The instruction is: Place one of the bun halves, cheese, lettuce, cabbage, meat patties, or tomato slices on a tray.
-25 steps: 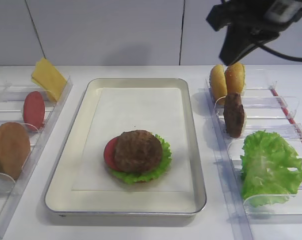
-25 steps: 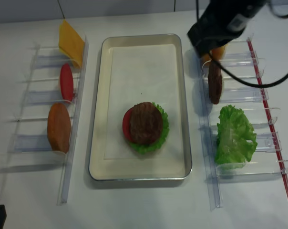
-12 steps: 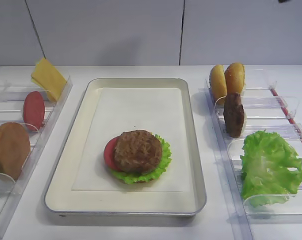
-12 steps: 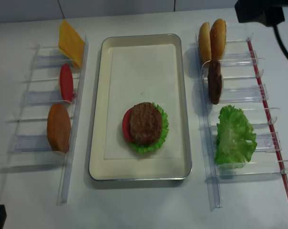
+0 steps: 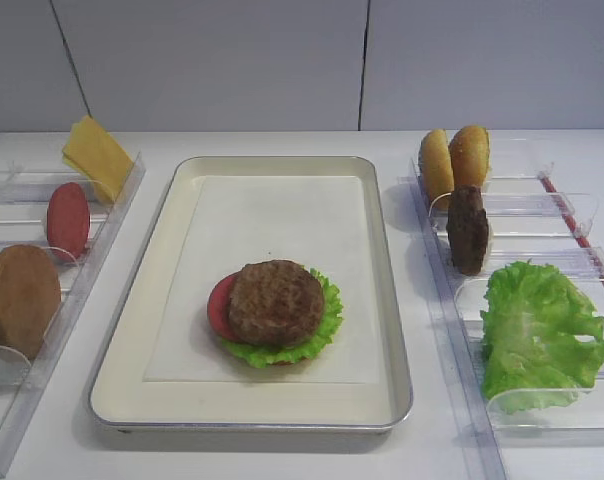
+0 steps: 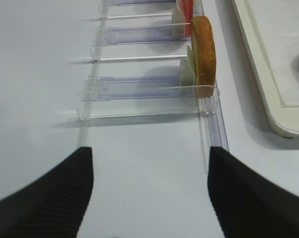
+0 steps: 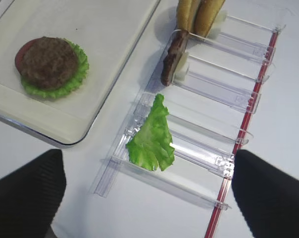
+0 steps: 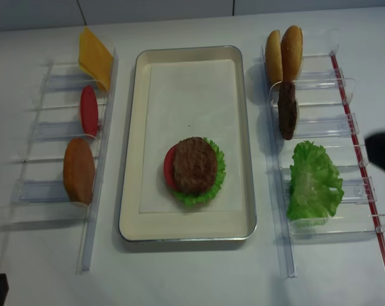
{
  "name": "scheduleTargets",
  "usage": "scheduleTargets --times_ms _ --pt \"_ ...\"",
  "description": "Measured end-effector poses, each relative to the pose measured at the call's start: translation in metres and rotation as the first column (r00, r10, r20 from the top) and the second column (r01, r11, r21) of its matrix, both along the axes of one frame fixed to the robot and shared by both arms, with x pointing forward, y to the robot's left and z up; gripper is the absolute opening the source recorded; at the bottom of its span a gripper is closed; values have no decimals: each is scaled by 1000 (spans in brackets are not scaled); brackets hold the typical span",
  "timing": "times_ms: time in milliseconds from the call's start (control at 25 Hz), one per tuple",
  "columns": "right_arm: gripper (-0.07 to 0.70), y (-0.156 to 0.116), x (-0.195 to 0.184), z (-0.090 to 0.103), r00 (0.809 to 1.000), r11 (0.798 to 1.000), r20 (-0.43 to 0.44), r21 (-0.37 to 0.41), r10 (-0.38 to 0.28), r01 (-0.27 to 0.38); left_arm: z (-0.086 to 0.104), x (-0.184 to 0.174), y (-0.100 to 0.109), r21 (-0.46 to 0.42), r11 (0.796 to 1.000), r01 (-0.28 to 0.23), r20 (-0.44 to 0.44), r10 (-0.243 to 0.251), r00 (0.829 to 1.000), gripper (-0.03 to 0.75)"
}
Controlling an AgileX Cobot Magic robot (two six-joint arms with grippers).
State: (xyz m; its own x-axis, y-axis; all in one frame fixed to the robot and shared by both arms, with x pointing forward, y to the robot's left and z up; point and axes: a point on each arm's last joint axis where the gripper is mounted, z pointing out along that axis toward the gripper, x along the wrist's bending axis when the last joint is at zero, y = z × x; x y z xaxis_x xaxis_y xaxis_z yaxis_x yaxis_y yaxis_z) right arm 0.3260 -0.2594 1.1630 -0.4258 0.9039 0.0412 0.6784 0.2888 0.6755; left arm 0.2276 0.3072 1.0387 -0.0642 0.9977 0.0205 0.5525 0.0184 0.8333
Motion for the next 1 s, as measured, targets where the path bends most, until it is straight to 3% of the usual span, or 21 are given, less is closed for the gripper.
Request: scheduleTargets --times_ms 240,680,840,1000 --pt "641 -15 -44 -41 995 999 97 41 -24 21 0 0 0 0 1000 0 0 0 1000 490" --pt "628 -27 -76 -98 990 997 126 56 -60 53 0 0 0 0 1000 0 0 0 1000 490" --pt "622 -28 -78 -106 990 997 123 54 -62 56 0 0 0 0 1000 0 0 0 1000 490" --pt "622 -30 -81 -105 980 993 158 50 -118 111 0 0 0 0 1000 0 0 0 1000 490"
